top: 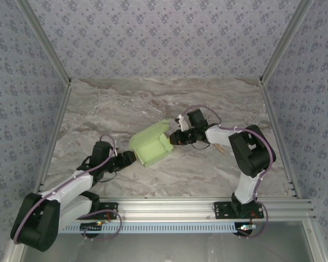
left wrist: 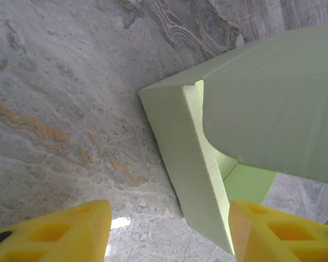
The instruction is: Fold the paper box
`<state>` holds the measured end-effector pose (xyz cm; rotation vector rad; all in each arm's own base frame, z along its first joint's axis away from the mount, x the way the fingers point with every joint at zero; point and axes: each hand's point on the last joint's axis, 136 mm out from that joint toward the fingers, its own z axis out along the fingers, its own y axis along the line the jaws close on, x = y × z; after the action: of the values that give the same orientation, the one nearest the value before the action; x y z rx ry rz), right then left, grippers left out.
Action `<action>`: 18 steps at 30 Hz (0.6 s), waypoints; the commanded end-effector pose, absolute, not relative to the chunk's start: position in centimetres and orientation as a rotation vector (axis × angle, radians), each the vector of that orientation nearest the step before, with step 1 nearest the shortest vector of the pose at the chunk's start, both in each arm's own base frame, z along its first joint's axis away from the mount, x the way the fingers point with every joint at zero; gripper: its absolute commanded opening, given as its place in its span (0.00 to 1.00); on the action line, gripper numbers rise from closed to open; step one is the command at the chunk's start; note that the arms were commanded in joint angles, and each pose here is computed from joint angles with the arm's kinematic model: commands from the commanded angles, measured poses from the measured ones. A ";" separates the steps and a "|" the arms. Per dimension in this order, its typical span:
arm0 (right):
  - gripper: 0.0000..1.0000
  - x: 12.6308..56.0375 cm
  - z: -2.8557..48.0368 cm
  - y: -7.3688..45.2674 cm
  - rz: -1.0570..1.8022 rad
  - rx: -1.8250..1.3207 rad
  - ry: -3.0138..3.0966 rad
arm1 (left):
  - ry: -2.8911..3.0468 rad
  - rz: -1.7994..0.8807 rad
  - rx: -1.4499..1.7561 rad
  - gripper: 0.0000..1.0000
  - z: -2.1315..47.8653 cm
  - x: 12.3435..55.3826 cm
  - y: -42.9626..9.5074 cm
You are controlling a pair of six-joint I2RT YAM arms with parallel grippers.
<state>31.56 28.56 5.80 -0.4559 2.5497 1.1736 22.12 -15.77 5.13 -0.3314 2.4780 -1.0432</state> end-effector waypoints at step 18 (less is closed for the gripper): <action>0.13 30.7 5.6 29.2 0.858 -0.523 2.563 | 2.400 -1.097 -0.246 0.41 7.4 24.0 -17.7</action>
<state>31.28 29.51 5.52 -0.4946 2.5444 0.9649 22.87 -16.78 5.44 -0.2904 2.4627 -1.0595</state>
